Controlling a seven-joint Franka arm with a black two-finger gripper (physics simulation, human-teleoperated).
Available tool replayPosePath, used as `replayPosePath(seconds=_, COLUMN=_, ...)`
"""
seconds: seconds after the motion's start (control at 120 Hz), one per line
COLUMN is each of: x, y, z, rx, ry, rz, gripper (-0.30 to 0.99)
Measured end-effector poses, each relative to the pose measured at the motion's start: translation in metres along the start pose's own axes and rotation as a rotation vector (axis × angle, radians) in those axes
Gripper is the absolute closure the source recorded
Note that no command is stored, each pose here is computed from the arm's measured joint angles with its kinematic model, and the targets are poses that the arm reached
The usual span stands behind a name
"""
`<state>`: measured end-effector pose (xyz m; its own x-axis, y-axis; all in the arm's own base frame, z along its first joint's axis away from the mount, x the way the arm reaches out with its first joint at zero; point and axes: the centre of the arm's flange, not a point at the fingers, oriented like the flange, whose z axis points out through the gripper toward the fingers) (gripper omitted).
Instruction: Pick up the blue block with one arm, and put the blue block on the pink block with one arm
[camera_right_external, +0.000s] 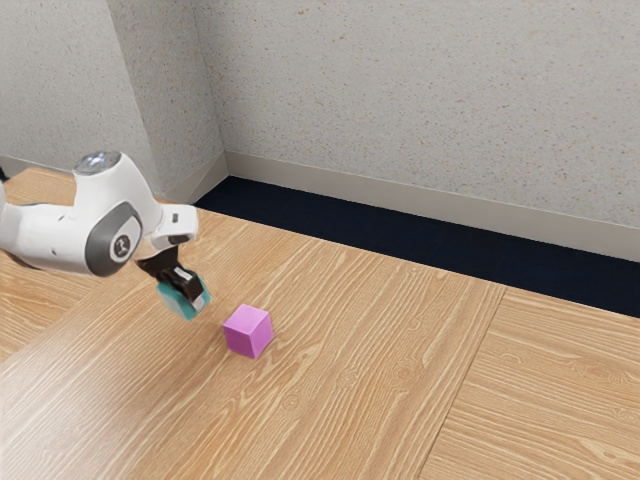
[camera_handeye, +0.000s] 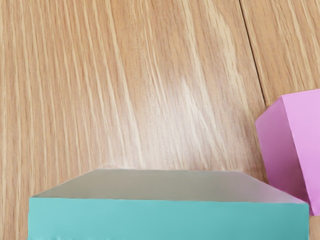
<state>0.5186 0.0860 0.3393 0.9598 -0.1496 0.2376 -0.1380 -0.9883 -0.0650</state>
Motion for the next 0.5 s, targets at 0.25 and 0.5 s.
replayPosePath(seconds=0.25, x=0.016, y=0.018, z=-0.001, rx=0.013, ry=-0.006, rz=-0.089, gripper=0.32)
replayPosePath(seconds=0.5, x=0.035, y=0.065, z=0.016, rx=-0.011, ry=-0.034, rz=-0.128, gripper=0.33)
